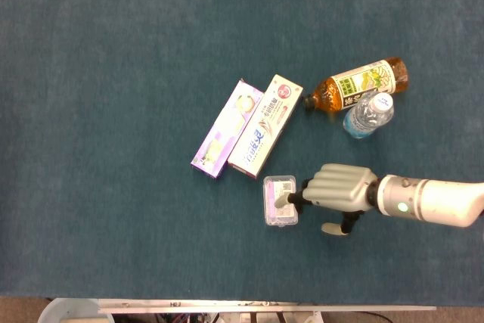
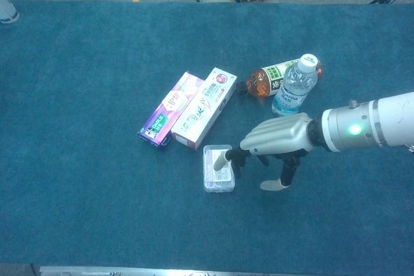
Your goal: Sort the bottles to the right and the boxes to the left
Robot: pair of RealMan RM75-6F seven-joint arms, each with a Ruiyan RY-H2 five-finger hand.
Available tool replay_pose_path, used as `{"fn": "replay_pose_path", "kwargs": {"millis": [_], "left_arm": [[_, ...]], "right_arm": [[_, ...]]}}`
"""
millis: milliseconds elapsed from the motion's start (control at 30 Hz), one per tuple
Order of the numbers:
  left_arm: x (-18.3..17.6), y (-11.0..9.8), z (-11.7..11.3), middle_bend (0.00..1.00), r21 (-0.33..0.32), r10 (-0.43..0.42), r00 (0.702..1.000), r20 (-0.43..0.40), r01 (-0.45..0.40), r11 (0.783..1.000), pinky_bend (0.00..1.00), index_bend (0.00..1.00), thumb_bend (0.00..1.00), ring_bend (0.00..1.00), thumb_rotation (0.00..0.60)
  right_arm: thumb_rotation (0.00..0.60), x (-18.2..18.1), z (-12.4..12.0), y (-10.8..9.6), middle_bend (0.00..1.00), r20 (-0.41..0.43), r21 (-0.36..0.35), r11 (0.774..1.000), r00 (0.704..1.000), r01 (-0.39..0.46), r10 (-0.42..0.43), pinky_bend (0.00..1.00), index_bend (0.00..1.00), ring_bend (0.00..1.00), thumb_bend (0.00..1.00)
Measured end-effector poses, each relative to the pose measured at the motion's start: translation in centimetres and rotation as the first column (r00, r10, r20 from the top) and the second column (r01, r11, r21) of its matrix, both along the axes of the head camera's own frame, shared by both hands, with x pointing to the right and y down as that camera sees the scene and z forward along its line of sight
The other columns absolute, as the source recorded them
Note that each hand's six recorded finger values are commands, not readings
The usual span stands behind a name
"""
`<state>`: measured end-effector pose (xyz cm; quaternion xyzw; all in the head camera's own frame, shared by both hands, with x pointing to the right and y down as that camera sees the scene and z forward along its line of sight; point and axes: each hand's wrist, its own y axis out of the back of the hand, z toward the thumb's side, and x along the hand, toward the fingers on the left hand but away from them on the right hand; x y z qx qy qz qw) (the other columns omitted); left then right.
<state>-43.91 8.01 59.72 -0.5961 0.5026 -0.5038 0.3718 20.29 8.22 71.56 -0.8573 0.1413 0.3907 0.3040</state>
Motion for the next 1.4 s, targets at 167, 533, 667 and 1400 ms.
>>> {"fn": "replay_pose_path", "kwargs": {"millis": [167, 533, 667, 1400], "left_arm": [[-0.1, 0.1, -0.1, 0.19, 0.001, -0.002, 1.000, 0.002, 0.002, 1.000, 0.17, 0.13, 0.24, 0.10, 0.600], [-0.3, 0.1, -0.2, 0.19, 0.004, -0.006, 1.000, 0.004, 0.006, 1.000, 0.17, 0.13, 0.24, 0.10, 0.600], [-0.4, 0.2, -0.3, 0.19, 0.008, -0.009, 1.000, 0.006, 0.009, 1.000, 0.17, 0.13, 0.24, 0.10, 0.600], [-0.2, 0.3, -0.9, 0.19, 0.017, 0.000, 1.000, 0.010, 0.000, 1.000, 0.17, 0.13, 0.24, 0.10, 0.600]], "right_arm": [[0.600, -1.3, 0.4, -0.1, 0.32, 0.013, 0.018, 1.000, 1.000, 0.000, 0.000, 0.43, 0.12, 0.24, 0.39], [0.600, -3.6, 1.1, -0.5, 0.32, 0.053, 0.054, 0.998, 0.998, -0.034, 0.031, 0.43, 0.12, 0.24, 0.39], [0.600, -4.8, 1.4, -0.7, 0.32, 0.083, 0.059, 0.996, 0.995, -0.068, 0.063, 0.43, 0.12, 0.24, 0.39], [0.600, -4.5, -0.5, -4.9, 0.30, 0.225, 0.359, 0.918, 0.970, -0.168, 0.090, 0.43, 0.12, 0.21, 0.07]]}}
